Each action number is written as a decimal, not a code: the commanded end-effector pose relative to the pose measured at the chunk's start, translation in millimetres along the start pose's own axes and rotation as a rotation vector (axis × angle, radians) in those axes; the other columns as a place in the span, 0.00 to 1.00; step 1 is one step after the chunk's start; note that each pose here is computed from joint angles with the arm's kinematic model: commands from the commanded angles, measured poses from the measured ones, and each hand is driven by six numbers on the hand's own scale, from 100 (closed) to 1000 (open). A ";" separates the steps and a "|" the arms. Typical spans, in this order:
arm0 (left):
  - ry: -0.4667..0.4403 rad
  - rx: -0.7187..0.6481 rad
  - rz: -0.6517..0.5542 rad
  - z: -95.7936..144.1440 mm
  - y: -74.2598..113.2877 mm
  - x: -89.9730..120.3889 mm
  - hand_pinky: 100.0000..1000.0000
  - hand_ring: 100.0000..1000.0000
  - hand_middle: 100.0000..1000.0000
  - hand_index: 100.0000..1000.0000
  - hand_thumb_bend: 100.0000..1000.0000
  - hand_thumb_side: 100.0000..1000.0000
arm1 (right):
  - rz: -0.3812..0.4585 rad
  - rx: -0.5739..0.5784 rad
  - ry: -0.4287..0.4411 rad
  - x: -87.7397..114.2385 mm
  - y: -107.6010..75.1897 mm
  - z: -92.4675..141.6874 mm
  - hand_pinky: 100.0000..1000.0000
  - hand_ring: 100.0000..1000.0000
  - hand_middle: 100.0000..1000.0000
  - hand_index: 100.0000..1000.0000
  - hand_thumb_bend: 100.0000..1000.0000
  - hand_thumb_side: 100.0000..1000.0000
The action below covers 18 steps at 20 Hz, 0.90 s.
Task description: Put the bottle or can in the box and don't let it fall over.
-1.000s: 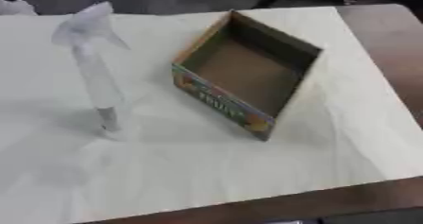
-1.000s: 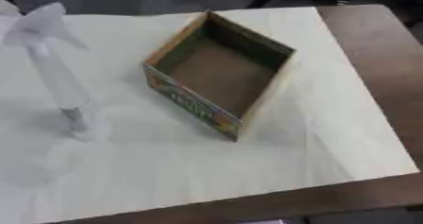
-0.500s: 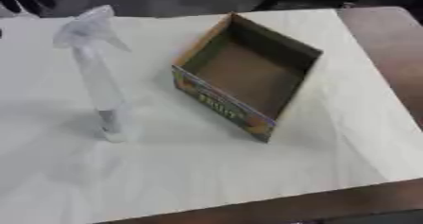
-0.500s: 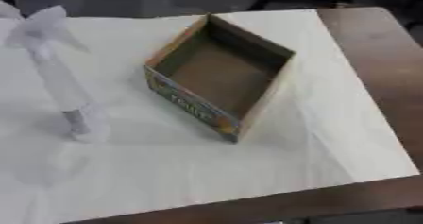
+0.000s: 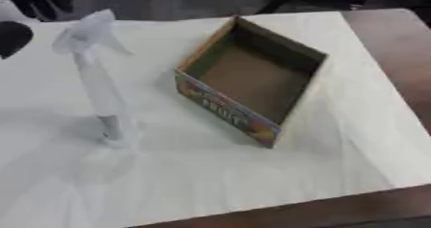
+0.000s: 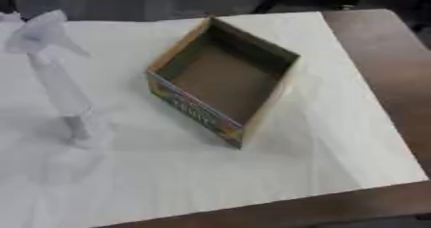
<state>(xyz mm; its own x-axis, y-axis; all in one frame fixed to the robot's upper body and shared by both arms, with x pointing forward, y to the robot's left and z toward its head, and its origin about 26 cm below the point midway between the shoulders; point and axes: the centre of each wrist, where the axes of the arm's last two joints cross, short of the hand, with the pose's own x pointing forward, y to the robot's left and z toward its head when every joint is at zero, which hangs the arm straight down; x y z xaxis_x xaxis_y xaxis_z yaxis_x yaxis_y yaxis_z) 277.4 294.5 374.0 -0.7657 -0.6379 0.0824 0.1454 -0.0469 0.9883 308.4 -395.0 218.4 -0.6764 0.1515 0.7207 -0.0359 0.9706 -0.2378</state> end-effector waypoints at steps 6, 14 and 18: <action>0.072 0.063 -0.019 -0.9 8.6 2.6 0.72 0.76 0.79 0.95 0.00 0.80 | 0.026 0.018 -0.019 7.9 -5.2 -5.8 0.96 1.00 1.00 0.90 0.00 0.14; 0.147 0.139 -0.001 -4.9 10.1 -6.5 0.71 0.75 0.79 0.94 0.00 0.80 | 0.023 0.025 -0.020 7.6 -4.5 -6.4 0.96 1.00 1.00 0.90 0.00 0.14; 0.159 0.128 0.005 -8.9 8.6 -10.7 0.71 0.75 0.79 0.94 0.00 0.81 | 0.022 0.025 -0.019 7.3 -4.4 -6.2 0.96 1.00 1.00 0.90 0.00 0.15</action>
<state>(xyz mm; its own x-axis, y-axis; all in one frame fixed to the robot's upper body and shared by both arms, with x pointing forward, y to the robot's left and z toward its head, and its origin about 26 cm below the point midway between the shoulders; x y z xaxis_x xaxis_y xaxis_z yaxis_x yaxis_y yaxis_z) 294.7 292.6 372.5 -0.6659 -0.7388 0.1037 0.0874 0.0608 0.9943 309.6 -394.8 218.1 -0.6735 0.1478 0.7242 -0.0483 0.9689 -0.2426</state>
